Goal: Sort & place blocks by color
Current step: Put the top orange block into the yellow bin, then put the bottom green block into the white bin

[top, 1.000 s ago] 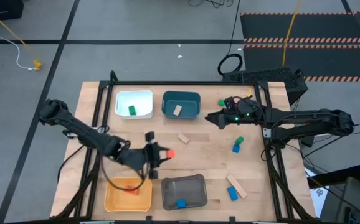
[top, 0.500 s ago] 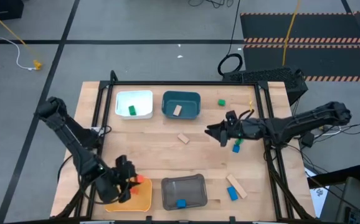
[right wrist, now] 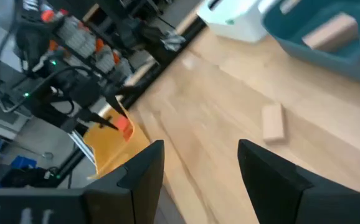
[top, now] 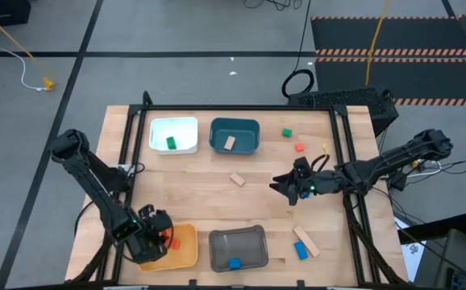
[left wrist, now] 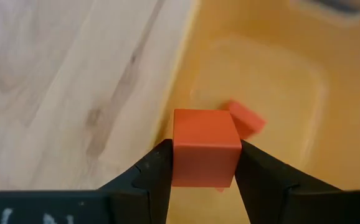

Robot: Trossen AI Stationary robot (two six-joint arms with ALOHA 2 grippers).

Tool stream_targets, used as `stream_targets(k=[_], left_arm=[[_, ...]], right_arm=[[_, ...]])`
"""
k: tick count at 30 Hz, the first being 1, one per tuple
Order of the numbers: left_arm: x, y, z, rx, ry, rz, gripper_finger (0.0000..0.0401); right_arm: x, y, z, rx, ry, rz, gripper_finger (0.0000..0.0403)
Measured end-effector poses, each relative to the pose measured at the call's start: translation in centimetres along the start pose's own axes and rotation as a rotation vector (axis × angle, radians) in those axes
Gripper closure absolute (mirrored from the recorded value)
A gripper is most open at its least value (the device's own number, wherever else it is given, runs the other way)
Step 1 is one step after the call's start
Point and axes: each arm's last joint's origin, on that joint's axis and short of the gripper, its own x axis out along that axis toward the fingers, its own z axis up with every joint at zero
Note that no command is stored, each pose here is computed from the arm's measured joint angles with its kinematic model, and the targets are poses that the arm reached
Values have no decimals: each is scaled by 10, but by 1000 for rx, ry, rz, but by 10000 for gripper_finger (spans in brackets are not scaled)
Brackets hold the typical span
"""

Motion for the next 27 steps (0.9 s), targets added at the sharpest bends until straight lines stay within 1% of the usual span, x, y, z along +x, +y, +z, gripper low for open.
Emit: stream_targets(k=[4, 7, 11, 15, 18, 23, 27], left_arm=[[6, 4, 2, -1, 57, -4, 239], [7, 4, 7, 34, 78, -19, 242], [8, 0, 12, 95, 163, -109, 239], [9, -3, 18, 107, 210, -182, 222], [10, -2, 24, 87, 217, -194, 204], [12, 1, 34, 114, 224, -224, 172], [13, -2, 43, 146, 231, -311, 159]], right_arm=[[-1, -5, -4, 5, 35, -54, 208], [-1, -7, -5, 5, 44, -70, 208], [-1, -7, -5, 10, 46, -74, 208], [-1, -7, -5, 6, 46, -74, 208], [-1, -7, -5, -5, 46, -74, 208], [-1, -8, -3, 10, 40, -76, 208], [-8, -11, 9, 45, 5, -61, 208]])
